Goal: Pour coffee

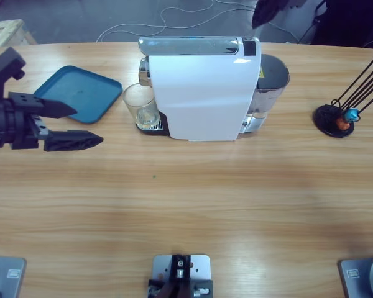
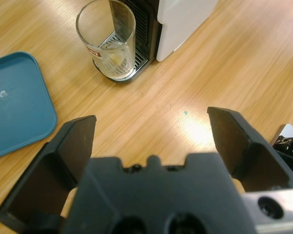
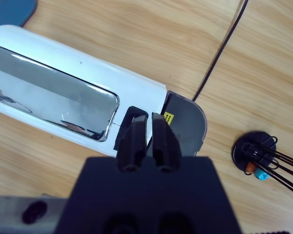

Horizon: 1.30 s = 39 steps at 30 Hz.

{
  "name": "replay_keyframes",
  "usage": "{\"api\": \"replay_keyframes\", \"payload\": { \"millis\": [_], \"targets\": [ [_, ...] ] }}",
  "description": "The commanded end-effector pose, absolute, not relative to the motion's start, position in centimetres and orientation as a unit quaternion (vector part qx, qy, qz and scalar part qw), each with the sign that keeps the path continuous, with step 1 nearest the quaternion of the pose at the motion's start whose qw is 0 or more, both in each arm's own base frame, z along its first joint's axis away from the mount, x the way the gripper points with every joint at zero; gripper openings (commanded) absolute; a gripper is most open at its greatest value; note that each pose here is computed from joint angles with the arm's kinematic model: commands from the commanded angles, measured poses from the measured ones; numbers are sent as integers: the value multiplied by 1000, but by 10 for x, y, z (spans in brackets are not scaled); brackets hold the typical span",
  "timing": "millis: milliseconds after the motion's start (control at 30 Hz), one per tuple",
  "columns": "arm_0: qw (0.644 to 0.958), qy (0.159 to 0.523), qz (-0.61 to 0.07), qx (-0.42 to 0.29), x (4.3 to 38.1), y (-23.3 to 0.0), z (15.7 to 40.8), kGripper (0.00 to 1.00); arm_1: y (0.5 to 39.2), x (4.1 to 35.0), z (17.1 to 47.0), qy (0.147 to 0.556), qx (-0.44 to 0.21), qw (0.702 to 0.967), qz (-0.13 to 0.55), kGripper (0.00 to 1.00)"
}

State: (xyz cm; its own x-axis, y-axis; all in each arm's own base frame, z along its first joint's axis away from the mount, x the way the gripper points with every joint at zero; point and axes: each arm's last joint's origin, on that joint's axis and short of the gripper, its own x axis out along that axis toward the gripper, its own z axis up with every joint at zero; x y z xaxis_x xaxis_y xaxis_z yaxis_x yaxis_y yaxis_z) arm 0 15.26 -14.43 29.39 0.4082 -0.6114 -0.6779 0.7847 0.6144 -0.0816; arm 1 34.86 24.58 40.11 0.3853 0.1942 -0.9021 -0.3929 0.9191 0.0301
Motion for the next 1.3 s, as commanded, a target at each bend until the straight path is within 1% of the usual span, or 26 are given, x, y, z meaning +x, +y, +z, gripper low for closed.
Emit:
{"api": "replay_keyframes", "payload": {
  "millis": [33, 167, 667, 733, 933, 1033, 1100, 1133, 1167, 1200, 1233, 1267, 1300],
  "targets": [
    [818, 369, -420, 137, 155, -148, 277, 982, 254, 366, 361, 569, -104, 798, 170, 0],
    [817, 370, -420, 138, 155, -149, 277, 982, 255, 367, 364, 565, -102, 801, 171, 0],
    [817, 371, -420, 138, 156, -150, 275, 982, 259, 366, 361, 567, -102, 798, 178, 0],
    [816, 372, -420, 138, 156, -150, 274, 982, 259, 366, 357, 573, -102, 794, 178, 0],
    [816, 372, -420, 138, 156, -149, 274, 982, 271, 365, 329, 604, -120, 767, 179, 0],
    [816, 372, -420, 138, 155, -149, 274, 982, 271, 364, 323, 611, -125, 762, 175, 0],
    [817, 371, -420, 138, 155, -148, 274, 982, 269, 363, 326, 608, -126, 764, 174, 0],
    [817, 370, -420, 138, 155, -148, 275, 982, 268, 362, 332, 601, -123, 770, 175, 0],
    [818, 368, -420, 137, 154, -148, 276, 982, 266, 360, 343, 587, -119, 781, 177, 0],
    [819, 367, -420, 136, 154, -147, 276, 982, 261, 354, 364, 564, -117, 799, 175, 26],
    [819, 365, -421, 136, 153, -147, 277, 982, 256, 347, 384, 543, -108, 813, 181, 621],
    [820, 364, -421, 136, 153, -146, 278, 982, 250, 339, 404, 522, -100, 826, 186, 987],
    [820, 364, -421, 136, 152, -146, 278, 982, 245, 330, 420, 503, -95, 838, 191, 1000]
  ]
}}
